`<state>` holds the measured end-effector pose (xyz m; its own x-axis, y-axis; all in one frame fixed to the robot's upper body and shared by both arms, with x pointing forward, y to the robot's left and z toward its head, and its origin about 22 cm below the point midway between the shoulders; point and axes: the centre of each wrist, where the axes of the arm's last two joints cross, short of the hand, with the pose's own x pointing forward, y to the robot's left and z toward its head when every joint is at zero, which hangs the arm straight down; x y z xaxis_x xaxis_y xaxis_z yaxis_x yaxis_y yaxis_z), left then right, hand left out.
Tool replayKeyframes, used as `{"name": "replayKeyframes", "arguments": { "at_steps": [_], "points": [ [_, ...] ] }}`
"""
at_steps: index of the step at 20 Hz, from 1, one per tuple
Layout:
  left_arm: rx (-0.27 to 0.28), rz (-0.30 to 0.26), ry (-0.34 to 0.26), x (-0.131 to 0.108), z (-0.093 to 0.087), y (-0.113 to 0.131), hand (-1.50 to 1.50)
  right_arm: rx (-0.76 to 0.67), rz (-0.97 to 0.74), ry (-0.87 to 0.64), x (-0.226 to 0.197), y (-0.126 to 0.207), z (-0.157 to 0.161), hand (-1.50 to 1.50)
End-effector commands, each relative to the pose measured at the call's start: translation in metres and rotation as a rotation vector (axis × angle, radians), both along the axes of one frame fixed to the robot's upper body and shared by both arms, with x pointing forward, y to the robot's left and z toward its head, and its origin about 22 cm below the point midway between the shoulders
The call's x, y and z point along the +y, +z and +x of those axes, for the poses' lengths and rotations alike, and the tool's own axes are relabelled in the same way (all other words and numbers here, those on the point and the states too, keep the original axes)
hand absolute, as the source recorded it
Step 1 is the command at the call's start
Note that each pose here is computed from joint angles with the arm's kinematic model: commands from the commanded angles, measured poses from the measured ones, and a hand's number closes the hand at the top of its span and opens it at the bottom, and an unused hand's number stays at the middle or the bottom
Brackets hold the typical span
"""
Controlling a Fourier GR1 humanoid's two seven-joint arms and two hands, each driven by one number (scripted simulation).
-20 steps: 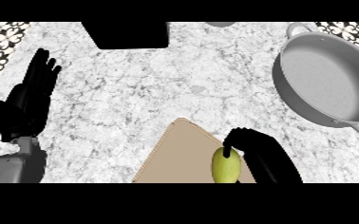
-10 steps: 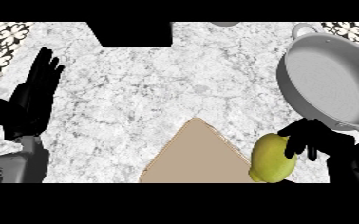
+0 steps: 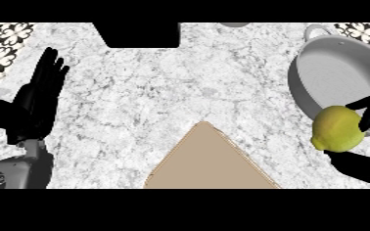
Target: Pick the lemon from the tray and place it in the pot
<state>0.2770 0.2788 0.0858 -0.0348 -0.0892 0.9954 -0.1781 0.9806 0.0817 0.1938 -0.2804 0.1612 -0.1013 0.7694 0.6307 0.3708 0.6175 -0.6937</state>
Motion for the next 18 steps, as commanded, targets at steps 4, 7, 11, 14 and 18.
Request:
{"name": "replayKeyframes", "arguments": {
  "at_steps": [4, 7, 11, 14, 18],
  "points": [
    [-0.006, -0.014, -0.022, 0.021, 0.016, 0.009, 0.00, 0.000, 0.141, -0.016, -0.050, -0.001, 0.046, 1.50],
    [0.004, 0.000, -0.024, 0.009, -0.007, -0.007, 0.00, 0.020, 0.135, -0.038, -0.071, -0.027, 0.060, 1.50],
    [-0.009, -0.003, -0.026, -0.011, 0.012, 0.006, 0.00, -0.019, -0.184, -0.166, -0.091, -0.021, 0.073, 1.50],
    [-0.014, -0.004, -0.022, 0.007, 0.009, -0.004, 0.00, -0.020, -0.293, -0.260, -0.110, -0.032, 0.088, 1.50],
    [-0.004, -0.006, -0.034, -0.011, 0.017, 0.015, 0.00, 0.011, -0.327, -0.278, -0.106, -0.069, 0.126, 1.50]
  ]
}}
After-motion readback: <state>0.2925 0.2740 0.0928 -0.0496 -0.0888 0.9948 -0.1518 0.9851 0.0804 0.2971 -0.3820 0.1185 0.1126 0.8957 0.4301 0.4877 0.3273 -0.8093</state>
